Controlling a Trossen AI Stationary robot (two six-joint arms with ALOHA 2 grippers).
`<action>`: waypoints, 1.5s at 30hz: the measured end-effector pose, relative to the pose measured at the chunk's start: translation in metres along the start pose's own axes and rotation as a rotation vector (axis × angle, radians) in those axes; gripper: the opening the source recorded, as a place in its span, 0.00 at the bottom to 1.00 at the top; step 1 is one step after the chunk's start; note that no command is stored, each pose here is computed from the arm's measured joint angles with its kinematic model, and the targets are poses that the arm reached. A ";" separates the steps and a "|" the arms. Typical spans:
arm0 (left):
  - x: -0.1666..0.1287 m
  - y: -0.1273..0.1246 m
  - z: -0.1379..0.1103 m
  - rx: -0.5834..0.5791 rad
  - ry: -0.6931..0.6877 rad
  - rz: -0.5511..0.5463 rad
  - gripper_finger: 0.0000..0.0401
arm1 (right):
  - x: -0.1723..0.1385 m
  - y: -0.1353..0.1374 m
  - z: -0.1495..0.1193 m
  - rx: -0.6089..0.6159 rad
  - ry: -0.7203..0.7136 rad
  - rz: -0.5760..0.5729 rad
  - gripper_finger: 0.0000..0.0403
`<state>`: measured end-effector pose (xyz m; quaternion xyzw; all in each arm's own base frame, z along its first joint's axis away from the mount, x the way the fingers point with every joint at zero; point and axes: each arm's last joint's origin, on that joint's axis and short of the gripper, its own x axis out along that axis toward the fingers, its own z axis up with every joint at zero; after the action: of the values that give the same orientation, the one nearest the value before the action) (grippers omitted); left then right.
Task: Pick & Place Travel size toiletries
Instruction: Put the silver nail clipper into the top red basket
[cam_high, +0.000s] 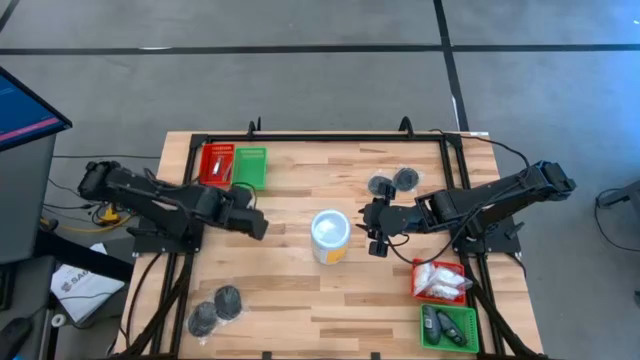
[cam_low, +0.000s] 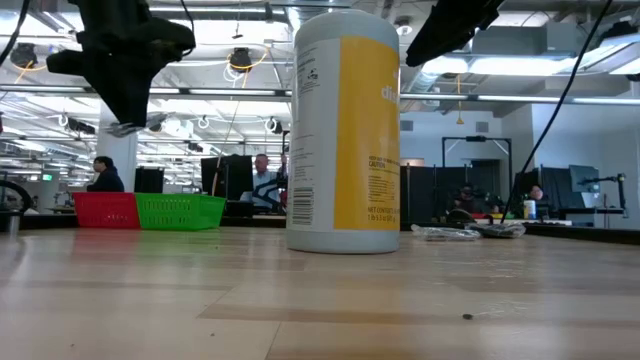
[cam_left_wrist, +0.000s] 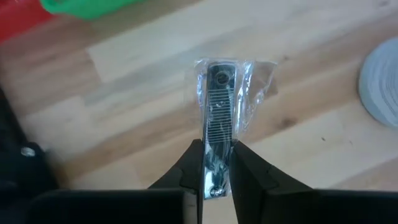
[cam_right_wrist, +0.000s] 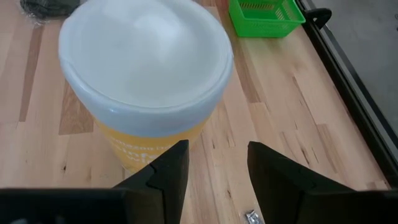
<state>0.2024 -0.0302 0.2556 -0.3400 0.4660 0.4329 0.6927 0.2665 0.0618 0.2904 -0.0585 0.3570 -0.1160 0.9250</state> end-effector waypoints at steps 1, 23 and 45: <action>0.000 0.002 0.003 0.000 -0.004 0.006 0.10 | 0.000 0.000 0.000 0.000 0.000 0.000 0.38; 0.000 0.075 0.075 -0.099 -0.058 0.234 0.09 | 0.000 0.000 0.001 0.007 -0.013 0.003 0.38; 0.056 0.147 0.107 -0.265 0.022 0.255 0.10 | 0.000 0.000 0.001 0.005 -0.010 0.005 0.38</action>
<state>0.1166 0.1374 0.2289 -0.3711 0.4519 0.5712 0.5760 0.2674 0.0621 0.2911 -0.0558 0.3521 -0.1144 0.9273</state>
